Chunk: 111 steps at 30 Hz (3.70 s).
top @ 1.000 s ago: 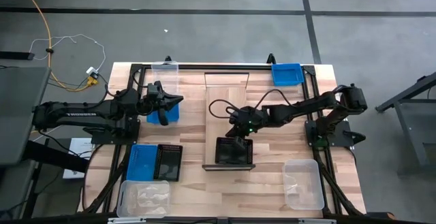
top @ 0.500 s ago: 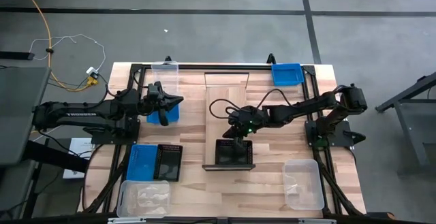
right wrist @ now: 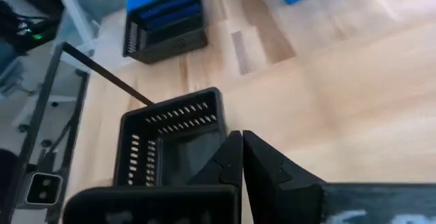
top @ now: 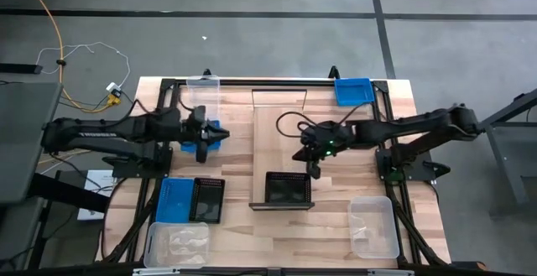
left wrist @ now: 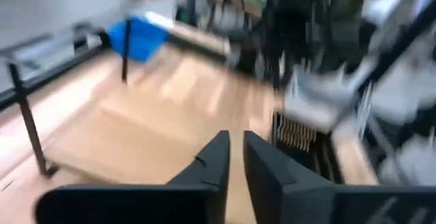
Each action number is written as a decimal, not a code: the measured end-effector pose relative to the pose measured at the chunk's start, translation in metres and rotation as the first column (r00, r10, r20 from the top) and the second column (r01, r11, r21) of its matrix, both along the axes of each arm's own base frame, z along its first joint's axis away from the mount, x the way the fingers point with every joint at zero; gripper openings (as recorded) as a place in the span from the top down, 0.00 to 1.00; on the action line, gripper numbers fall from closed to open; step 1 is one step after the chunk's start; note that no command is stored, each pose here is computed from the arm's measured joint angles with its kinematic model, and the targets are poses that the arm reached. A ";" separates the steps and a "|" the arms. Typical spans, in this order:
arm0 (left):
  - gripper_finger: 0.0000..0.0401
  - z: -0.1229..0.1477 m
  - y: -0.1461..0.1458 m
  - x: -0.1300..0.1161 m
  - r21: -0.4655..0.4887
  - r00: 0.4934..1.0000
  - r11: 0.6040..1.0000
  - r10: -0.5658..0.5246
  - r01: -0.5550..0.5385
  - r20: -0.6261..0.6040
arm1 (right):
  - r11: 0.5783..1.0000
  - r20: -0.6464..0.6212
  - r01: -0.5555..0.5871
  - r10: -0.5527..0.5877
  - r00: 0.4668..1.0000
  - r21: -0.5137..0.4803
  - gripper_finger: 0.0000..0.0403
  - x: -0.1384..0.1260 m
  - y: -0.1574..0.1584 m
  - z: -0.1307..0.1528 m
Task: Stack baskets on shelf by color
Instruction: Stack the black bin on top of the other black bin on the shelf
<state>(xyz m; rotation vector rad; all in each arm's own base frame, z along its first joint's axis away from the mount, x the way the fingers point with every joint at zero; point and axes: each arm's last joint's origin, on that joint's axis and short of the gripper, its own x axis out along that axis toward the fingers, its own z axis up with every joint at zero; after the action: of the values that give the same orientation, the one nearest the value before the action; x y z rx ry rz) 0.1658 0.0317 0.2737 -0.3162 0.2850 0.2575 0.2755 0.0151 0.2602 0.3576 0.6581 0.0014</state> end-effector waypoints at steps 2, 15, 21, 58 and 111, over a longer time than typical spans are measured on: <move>0.83 0.009 -0.005 0.006 0.019 0.992 0.998 -0.051 0.053 -0.113 | 1.000 0.000 0.024 -0.024 1.000 -0.011 1.00 -0.008 -0.001 0.007; 0.40 -0.022 -0.039 0.027 -0.103 0.721 0.968 -0.239 0.227 -0.651 | 0.995 -0.008 0.091 -0.091 0.996 -0.036 1.00 -0.025 -0.004 0.018; 0.37 -0.050 -0.051 0.047 -0.167 0.586 0.933 -0.333 0.319 -0.739 | 0.995 -0.014 0.090 -0.091 0.996 -0.037 1.00 -0.026 -0.004 0.017; 1.00 -0.070 -0.031 0.061 -0.247 0.363 0.943 -0.315 0.222 -0.877 | 0.995 -0.037 0.086 -0.088 0.995 -0.042 1.00 -0.027 -0.004 0.015; 1.00 -0.006 -0.130 0.186 -0.534 0.749 0.527 0.502 -0.661 -0.432 | 0.918 0.092 0.369 -0.359 0.929 -0.142 1.00 -0.119 -0.017 0.063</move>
<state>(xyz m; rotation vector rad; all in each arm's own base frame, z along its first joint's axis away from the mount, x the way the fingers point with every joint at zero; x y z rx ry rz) 0.3515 -0.0979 0.2674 -1.1237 0.4939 0.8900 0.1561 -0.0019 0.3233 0.3215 0.5159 -0.3926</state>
